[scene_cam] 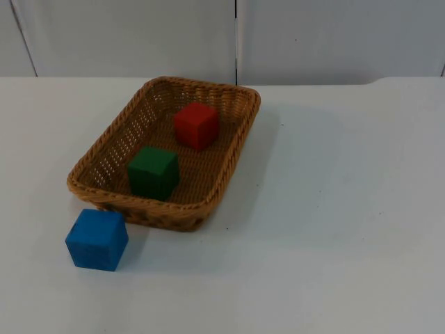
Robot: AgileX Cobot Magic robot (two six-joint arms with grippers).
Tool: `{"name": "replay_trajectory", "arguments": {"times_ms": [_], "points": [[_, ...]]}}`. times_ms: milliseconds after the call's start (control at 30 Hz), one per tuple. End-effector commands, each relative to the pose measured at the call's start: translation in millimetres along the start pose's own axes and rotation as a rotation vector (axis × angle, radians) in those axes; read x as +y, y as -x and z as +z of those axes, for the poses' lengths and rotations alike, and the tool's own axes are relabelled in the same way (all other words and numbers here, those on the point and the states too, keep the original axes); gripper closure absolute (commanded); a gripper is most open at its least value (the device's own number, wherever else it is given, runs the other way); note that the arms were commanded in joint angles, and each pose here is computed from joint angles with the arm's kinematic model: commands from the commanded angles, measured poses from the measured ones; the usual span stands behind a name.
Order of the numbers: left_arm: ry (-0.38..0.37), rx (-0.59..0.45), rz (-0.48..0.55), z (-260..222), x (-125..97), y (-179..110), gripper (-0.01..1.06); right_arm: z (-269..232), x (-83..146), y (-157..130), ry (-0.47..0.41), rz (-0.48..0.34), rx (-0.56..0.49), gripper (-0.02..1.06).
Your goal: Pick up one cube with each hand and place exactly two cubes into the same basket, leaving the remaining cube outside.
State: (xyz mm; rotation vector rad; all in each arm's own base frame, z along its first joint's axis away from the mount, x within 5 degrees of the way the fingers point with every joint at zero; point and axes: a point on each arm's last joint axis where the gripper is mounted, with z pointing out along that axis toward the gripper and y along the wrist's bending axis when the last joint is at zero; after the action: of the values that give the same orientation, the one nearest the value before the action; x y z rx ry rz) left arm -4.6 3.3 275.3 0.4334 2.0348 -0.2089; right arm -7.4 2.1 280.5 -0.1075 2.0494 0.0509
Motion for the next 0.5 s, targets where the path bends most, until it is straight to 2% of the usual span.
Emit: {"name": "replay_trajectory", "arguments": {"times_ms": [0, 467], "points": [[0.004, -0.011, -0.007, 0.3, 0.2, 0.1, 0.00, 0.0, -0.2, -0.5, -0.010, 0.006, -0.004, -0.01], [0.004, -0.011, -0.007, 0.3, 0.2, 0.1, 0.00, 0.0, -0.2, -0.4, -0.009, 0.005, -0.006, -0.01]]}}
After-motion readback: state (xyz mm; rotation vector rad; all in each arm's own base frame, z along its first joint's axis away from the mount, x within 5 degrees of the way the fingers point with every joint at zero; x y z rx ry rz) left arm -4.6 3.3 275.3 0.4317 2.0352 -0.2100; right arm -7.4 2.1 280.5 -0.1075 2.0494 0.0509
